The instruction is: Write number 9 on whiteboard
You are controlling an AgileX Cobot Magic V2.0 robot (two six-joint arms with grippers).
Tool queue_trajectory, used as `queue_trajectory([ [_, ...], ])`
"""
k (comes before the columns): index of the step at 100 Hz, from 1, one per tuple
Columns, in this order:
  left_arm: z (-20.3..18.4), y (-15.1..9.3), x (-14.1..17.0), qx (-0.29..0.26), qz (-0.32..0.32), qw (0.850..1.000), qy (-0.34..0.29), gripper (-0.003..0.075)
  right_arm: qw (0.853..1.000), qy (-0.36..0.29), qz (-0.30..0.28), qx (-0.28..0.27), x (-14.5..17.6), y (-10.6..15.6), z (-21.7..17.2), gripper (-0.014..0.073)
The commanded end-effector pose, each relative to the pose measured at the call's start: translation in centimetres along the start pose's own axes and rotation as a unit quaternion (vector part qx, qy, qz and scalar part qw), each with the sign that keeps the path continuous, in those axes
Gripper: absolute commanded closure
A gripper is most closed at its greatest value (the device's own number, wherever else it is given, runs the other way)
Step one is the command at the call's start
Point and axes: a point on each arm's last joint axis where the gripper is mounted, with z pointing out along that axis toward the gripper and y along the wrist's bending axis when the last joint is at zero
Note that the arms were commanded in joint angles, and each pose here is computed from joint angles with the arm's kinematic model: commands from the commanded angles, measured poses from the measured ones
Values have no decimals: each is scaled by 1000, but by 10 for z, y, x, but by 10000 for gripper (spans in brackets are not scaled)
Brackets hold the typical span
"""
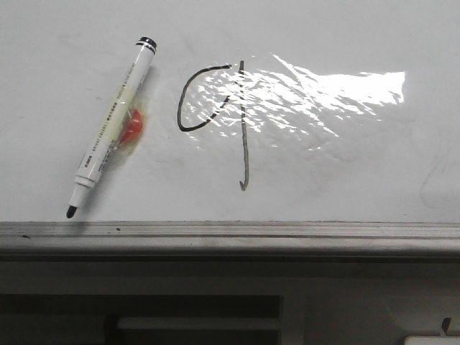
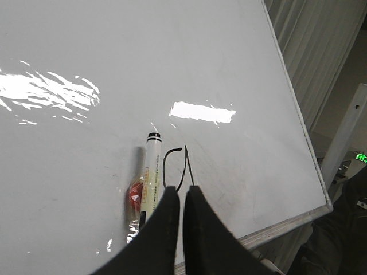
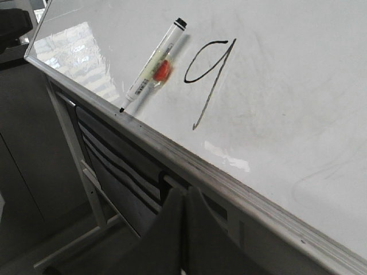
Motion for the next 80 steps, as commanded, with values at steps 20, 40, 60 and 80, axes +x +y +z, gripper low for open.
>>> queue_trajectory([
  [20,1,0,-13,-13,57,998,-39,741,999,-52,-7,-5,-14,1,-4,657],
  [40,-2,1,-27,-72,213,968,-114,741,999,-52,-7,-5,-14,1,-4,657],
  [60,-5,8,-19,-135,194,963,-131,741,999,-52,-7,-5,-14,1,-4,657],
  [80,-15,21,-3,-234,214,942,-110,741,999,-52,-7,-5,-14,1,-4,657],
])
